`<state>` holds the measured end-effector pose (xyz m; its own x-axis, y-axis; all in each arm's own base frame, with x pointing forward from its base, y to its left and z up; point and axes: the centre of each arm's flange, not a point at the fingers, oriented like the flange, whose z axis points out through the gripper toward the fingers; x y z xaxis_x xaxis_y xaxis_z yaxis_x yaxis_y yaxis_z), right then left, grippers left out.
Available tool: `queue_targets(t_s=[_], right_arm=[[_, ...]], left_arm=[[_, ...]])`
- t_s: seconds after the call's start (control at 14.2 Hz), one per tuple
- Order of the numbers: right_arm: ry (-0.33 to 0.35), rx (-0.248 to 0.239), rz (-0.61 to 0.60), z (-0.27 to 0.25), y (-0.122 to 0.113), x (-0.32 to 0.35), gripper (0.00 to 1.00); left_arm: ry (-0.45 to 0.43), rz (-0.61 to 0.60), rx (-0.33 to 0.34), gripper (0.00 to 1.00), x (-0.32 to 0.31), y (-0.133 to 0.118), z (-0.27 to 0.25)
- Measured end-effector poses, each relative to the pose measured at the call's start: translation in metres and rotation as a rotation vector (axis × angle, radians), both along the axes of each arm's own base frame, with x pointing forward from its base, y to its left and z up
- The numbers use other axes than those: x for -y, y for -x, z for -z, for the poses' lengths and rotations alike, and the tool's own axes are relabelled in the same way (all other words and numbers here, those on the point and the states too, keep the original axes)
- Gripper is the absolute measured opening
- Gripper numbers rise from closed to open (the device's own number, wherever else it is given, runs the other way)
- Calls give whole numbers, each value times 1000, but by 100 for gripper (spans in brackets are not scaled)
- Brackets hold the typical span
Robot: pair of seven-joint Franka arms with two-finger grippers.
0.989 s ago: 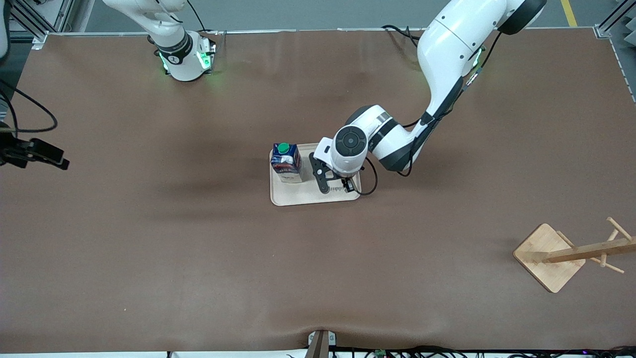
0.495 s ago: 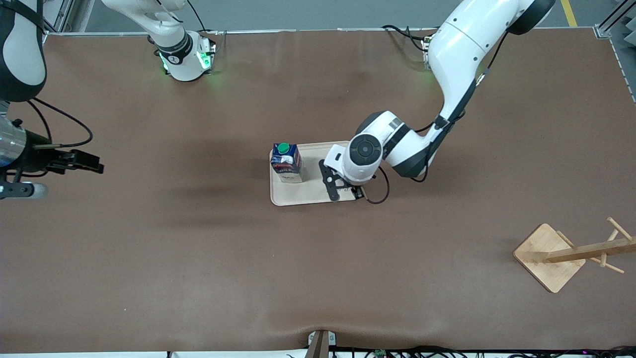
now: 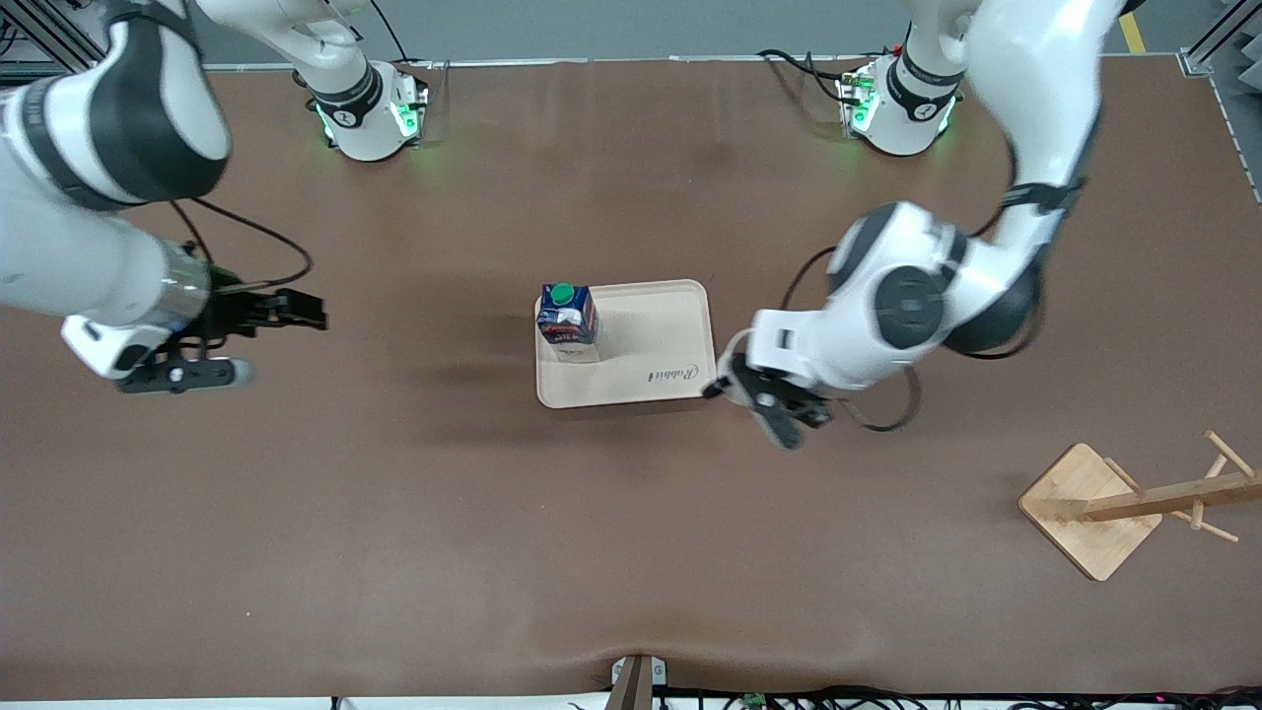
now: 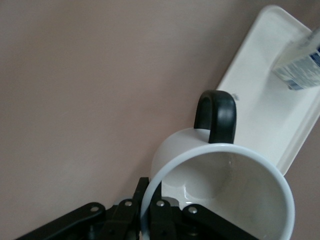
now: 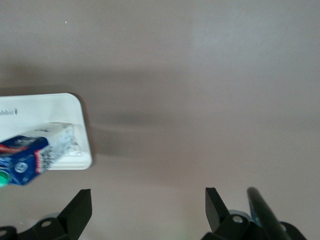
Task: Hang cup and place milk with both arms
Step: 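Carry the mug toward the wooden stand while the right gripper grasps milk, then lift the milk carton off the tray with the right gripper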
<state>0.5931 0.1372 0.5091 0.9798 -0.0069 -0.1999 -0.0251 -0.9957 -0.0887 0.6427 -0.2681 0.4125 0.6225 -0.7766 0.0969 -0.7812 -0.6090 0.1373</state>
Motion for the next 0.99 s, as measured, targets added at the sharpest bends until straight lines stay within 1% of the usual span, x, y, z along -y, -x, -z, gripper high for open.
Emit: queue_targets(t_s=[0.07,0.14,0.28,0.42,0.64,0.78,0.85,0.99], right_arm=[[16,3,39,1,7,-33,100],[24,18,59,4,15,-67,100],[18,60,48,18,30,-121,100],[13,82,23,38,45,-158,100],[22,96,78,67,66,-207,100],[47,103,75,85,77,-232,100],[57,111,62,94,82,-239,100],[53,131,61,112,89,-249,100]], left_arm=[[3,-68,1,5,-42,-11,-18],[5,-135,6,5,-87,-20,-33],[18,-266,-3,5,-168,-31,-49],[36,-384,-22,5,-230,-34,-53],[39,-509,-27,5,-304,-32,-58],[51,-588,-20,5,-354,-25,-66],[84,-623,-22,5,-375,-21,-69],[157,-656,-23,5,-409,-14,-71]])
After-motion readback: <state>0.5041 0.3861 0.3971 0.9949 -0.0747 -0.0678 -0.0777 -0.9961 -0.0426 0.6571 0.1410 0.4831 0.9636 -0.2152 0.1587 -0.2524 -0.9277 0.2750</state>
